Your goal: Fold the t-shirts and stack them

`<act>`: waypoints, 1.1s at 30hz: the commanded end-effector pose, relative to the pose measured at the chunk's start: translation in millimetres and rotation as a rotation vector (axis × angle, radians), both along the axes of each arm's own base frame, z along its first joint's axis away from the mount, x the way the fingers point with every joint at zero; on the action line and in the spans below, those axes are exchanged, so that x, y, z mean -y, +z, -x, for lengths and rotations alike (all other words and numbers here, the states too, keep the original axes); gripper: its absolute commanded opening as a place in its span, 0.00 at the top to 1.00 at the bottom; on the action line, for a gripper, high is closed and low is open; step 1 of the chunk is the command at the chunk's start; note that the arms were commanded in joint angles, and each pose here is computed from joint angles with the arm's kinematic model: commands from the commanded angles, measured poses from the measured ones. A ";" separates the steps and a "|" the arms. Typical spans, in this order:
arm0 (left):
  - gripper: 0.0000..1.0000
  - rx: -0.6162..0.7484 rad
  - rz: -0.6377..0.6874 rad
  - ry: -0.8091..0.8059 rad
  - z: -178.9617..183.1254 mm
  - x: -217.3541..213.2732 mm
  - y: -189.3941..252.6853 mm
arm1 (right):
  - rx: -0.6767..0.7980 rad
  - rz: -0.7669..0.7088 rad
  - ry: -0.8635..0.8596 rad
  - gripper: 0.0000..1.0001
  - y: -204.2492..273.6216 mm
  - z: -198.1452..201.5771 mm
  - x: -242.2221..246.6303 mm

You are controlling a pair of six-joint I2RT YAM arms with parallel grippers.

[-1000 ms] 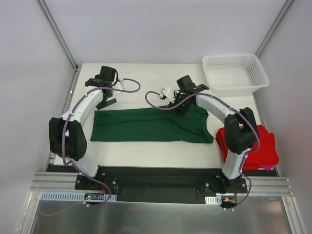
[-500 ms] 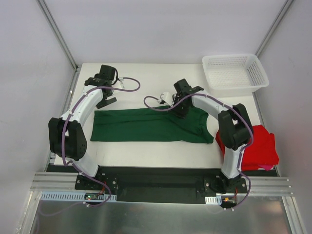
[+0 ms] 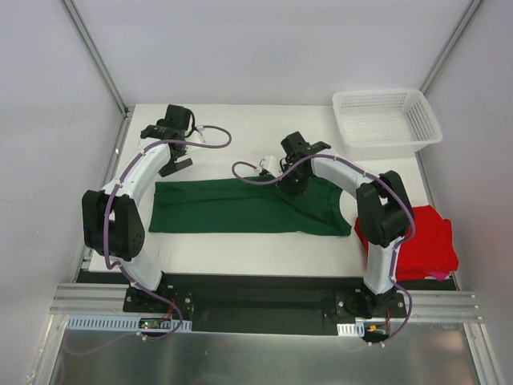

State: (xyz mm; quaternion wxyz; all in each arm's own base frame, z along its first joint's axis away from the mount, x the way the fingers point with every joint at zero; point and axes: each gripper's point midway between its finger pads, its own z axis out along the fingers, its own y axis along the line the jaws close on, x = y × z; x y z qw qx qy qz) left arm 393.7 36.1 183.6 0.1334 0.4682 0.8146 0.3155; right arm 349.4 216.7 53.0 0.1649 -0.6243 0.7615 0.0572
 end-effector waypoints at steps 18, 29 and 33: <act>0.01 0.029 -0.014 -0.006 -9.6 3.9 14.8 | -0.237 -0.108 0.048 0.99 44.5 108.8 -39.0; 0.01 0.028 -0.019 -0.016 -11.2 4.6 15.6 | -0.307 -0.105 0.066 0.99 31.4 145.1 -54.0; 0.01 0.029 -0.021 -0.017 -10.0 4.1 17.0 | -0.302 -0.091 0.078 0.99 25.0 148.5 -59.9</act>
